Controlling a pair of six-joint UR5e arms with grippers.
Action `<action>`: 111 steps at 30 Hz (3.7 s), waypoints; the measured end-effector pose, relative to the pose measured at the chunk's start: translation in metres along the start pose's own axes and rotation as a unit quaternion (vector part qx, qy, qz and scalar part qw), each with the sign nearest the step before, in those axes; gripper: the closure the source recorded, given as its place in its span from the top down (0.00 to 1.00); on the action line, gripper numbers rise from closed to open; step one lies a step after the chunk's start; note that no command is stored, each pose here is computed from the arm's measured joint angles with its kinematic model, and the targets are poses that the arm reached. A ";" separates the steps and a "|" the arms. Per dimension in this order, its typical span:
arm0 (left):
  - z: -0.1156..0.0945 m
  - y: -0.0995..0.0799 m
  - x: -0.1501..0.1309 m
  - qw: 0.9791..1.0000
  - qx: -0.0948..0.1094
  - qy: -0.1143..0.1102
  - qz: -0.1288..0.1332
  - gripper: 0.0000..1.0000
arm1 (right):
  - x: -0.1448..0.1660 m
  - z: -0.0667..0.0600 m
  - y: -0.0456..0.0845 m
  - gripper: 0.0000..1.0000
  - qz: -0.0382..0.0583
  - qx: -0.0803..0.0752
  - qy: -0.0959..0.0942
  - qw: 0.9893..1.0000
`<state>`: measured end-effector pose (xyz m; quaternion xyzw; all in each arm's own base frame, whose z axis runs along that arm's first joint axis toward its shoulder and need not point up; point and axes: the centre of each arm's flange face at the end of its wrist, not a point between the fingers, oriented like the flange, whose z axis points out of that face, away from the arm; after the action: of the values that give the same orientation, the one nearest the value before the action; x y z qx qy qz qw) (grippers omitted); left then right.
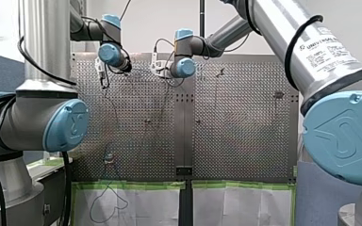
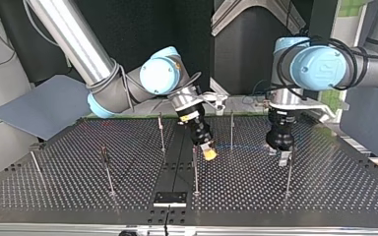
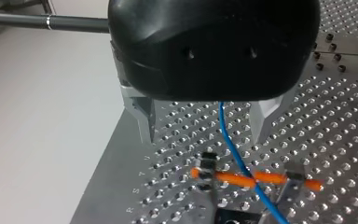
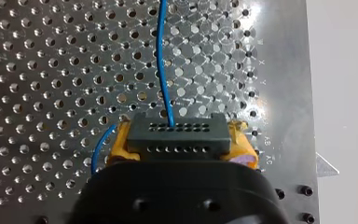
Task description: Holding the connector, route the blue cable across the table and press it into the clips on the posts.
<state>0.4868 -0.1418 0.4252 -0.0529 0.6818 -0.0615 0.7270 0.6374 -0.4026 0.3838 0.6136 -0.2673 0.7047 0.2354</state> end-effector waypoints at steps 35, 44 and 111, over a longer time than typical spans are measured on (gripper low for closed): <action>0.045 -0.001 0.006 0.999 0.014 -0.017 -0.038 0.26 | 0.000 0.000 -0.001 0.00 0.002 0.002 -0.001 1.000; 0.043 0.002 0.008 0.999 0.002 -0.008 -0.043 0.00 | -0.001 -0.002 -0.005 0.00 0.003 0.005 -0.004 1.000; -0.050 0.019 0.252 0.990 -0.023 0.131 -0.046 0.00 | -0.176 -0.064 0.023 0.00 -0.015 -0.022 -0.174 0.984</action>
<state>0.4526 -0.1631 0.1710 -0.0924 0.7693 -0.0859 0.6263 0.5988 -0.3784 0.2011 0.7254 -0.3108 0.5774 0.2092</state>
